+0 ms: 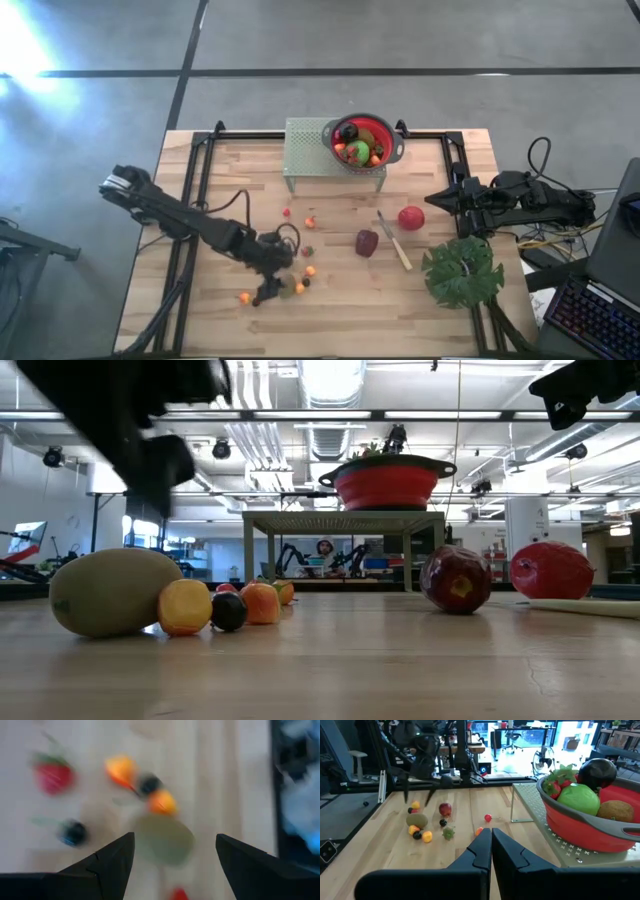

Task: Pick & Place Fruit
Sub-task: Put the red raspberry into the black strainer bowl on the shelf

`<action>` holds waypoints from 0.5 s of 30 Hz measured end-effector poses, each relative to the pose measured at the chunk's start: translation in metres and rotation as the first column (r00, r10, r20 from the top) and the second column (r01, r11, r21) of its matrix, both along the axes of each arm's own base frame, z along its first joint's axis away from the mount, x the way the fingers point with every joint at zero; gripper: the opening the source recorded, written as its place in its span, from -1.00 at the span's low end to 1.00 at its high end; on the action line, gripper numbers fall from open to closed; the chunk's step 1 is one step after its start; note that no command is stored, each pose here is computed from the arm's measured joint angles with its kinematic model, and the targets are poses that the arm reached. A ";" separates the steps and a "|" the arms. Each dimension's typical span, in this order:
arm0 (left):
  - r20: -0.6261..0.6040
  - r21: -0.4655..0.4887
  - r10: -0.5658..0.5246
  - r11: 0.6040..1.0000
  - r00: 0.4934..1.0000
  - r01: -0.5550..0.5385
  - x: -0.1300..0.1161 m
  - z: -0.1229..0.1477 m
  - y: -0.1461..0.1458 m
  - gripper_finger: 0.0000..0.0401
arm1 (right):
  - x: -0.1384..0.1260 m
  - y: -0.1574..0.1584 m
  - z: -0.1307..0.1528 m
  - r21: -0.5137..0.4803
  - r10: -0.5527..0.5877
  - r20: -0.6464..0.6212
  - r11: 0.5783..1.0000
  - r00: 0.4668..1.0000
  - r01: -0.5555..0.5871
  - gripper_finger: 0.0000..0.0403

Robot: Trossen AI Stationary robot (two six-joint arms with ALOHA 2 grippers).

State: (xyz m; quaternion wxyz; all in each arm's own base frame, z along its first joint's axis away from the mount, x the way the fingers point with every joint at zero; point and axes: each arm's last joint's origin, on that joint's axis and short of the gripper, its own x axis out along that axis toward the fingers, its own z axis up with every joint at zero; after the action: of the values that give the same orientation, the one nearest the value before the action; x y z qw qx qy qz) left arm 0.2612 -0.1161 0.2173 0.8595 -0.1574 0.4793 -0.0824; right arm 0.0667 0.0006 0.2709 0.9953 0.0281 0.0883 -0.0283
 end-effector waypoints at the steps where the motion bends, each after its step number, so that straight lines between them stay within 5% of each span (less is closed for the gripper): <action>1: -0.019 -0.016 -0.026 1.000 0.999 0.026 -0.003 -0.001 -0.005 0.42 | 0.000 0.000 0.000 0.000 0.000 0.000 1.000 1.000 0.000 -0.96; 6: -0.111 -0.019 -0.035 0.999 0.993 0.033 -0.019 -0.005 -0.023 0.42 | 0.000 0.000 0.000 0.000 0.000 0.000 1.000 1.000 0.000 -0.96; 15: -0.097 0.017 0.045 0.999 0.994 -0.044 -0.038 -0.007 -0.050 0.42 | 0.000 0.000 0.000 0.000 0.000 0.000 1.000 1.000 0.000 -0.96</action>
State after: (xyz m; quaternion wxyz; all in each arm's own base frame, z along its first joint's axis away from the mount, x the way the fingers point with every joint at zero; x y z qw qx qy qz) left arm 0.2233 -0.1661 0.2107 0.8377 -0.1655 0.5178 -0.0520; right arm 0.0667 0.0006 0.2709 0.9953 0.0281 0.0883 -0.0283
